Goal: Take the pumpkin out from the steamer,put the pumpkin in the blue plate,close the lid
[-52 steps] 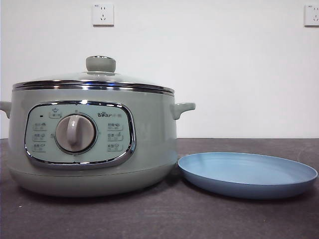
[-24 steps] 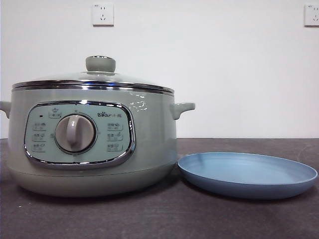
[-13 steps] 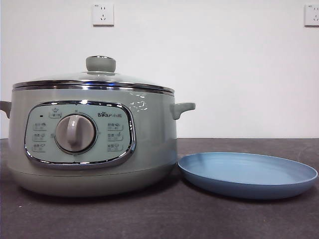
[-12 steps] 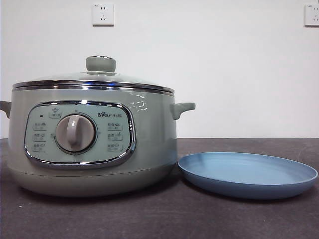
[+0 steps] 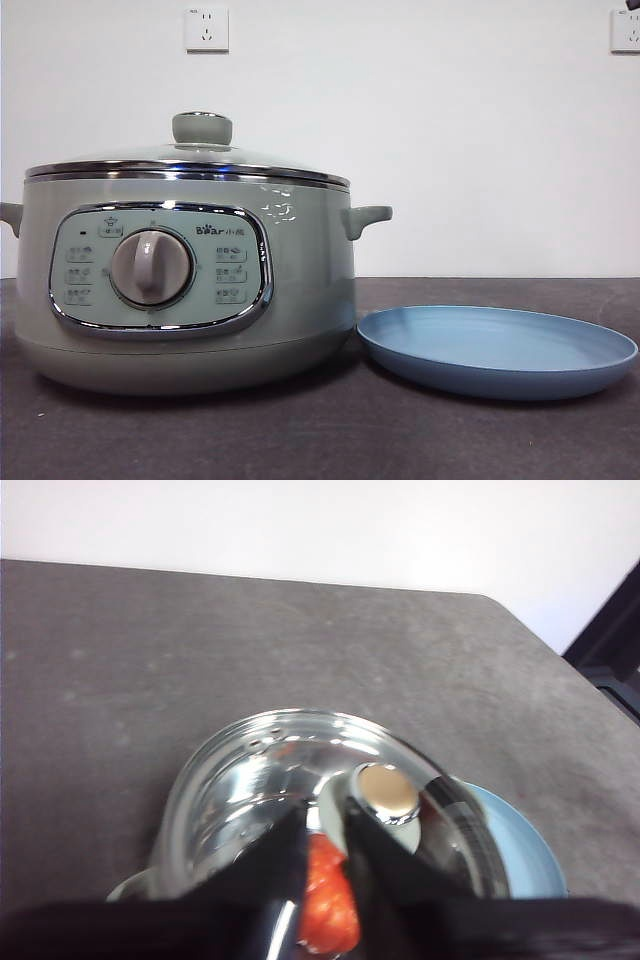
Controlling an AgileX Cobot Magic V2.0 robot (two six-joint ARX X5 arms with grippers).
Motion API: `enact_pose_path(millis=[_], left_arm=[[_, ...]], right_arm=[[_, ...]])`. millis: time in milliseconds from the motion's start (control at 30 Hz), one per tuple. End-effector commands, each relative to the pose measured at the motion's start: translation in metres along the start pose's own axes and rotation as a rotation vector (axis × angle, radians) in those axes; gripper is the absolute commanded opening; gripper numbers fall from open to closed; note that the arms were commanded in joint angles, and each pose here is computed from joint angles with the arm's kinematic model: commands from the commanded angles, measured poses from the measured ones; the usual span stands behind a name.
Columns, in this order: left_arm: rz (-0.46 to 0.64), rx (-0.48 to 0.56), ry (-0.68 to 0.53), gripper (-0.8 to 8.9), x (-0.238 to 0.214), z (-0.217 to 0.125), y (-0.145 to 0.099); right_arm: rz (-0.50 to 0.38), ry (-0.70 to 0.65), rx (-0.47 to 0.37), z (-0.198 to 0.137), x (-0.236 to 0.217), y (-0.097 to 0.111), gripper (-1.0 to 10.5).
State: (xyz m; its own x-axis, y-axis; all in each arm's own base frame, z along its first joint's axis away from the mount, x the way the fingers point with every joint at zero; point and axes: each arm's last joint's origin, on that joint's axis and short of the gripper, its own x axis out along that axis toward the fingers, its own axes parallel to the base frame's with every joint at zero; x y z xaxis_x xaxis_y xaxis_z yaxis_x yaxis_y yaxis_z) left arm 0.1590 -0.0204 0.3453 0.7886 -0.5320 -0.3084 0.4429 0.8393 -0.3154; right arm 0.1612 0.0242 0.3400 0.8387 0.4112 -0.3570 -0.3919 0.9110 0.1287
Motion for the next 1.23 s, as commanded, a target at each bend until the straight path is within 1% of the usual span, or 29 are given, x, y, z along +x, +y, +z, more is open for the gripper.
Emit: enact_pose_path(millis=[33, 100, 200, 267, 367, 533, 700, 833, 967, 1100, 1233], left_arm=[[-0.034, 0.026, 0.016, 3.33, 0.005, 0.003, -0.005], [-0.058, 0.033, 0.033, 3.33, 0.011, 0.006, -0.008], [-0.086, 0.041, 0.064, 3.33, 0.023, 0.010, -0.013], [-0.080, 0.052, 0.086, 3.42, 0.033, 0.013, -0.018], [-0.073, 0.074, 0.117, 3.82, 0.049, 0.017, -0.027], [-0.077, 0.137, 0.206, 3.82, 0.082, 0.018, -0.043], [-0.023, 0.215, 0.288, 3.82, 0.117, 0.011, -0.055], [0.023, 0.253, 0.343, 3.82, 0.137, 0.003, -0.056], [0.060, 0.268, 0.401, 3.81, 0.152, -0.008, -0.053], [0.065, 0.279, 0.449, 3.80, 0.158, -0.014, -0.050], [0.064, 0.280, 0.453, 3.72, 0.159, -0.015, -0.050]], right_arm=[[-0.002, 0.000, -0.009, 0.001, 0.001, -0.001, 4.1], [-0.002, 0.004, 0.001, 0.001, 0.002, -0.001, 4.5], [0.002, 0.013, 0.008, 0.000, 0.004, -0.001, 4.5], [0.007, 0.019, 0.012, 0.000, 0.005, -0.001, 4.5], [0.016, 0.031, 0.011, -0.001, 0.006, 0.001, 4.5], [0.023, 0.051, 0.015, -0.003, 0.006, 0.002, 4.5], [0.023, 0.076, 0.023, -0.005, 0.006, 0.002, 4.5], [0.023, 0.092, 0.028, -0.007, 0.006, 0.002, 4.5], [0.023, 0.095, 0.029, -0.007, 0.006, 0.002, 4.4], [0.023, 0.096, 0.030, -0.008, 0.006, 0.002, 4.4], [0.023, 0.097, 0.030, -0.008, 0.006, 0.002, 4.4]])
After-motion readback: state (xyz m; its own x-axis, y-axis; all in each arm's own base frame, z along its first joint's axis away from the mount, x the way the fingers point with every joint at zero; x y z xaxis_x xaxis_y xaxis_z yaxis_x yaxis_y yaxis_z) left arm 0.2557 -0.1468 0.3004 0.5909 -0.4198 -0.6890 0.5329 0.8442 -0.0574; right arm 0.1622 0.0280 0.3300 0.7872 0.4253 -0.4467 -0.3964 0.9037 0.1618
